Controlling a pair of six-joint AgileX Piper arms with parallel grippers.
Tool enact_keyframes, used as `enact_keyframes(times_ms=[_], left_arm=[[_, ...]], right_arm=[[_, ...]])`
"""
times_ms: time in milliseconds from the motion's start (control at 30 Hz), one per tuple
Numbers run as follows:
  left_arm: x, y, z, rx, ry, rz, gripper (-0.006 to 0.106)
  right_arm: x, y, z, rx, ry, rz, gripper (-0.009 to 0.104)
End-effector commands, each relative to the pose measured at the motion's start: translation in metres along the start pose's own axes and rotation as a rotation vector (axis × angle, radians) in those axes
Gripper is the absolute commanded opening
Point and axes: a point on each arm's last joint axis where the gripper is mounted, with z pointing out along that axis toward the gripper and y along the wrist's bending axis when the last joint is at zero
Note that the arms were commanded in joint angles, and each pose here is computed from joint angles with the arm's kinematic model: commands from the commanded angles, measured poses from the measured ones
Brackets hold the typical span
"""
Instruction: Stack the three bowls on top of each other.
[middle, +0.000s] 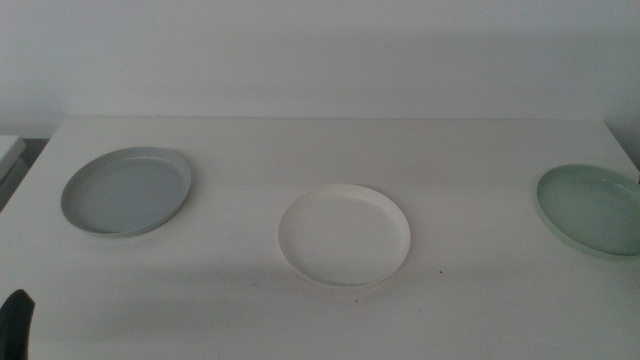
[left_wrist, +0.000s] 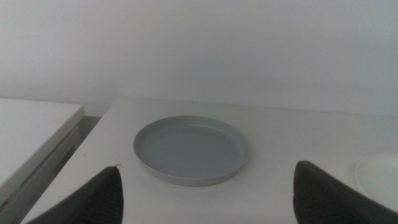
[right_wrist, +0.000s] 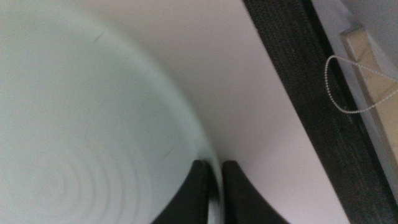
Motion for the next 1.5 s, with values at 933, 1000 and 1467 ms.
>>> enact_keyframes(times_ms=[933, 1000, 1467], left_arm=[[-0.001, 0.000, 0.000, 0.003, -0.016, -0.001, 0.094], [-0.001, 0.000, 0.000, 0.003, -0.016, -0.001, 0.094], [-0.001, 0.000, 0.000, 0.003, -0.016, -0.001, 0.094]], right_arm=[[0.149, 0.302, -0.027, -0.206, -0.051, -0.698, -0.001], [0.154, 0.308, -0.018, -0.212, -0.038, -0.705, -0.001], [0.161, 0.315, 0.000, -0.191, -0.013, -0.729, 0.006]])
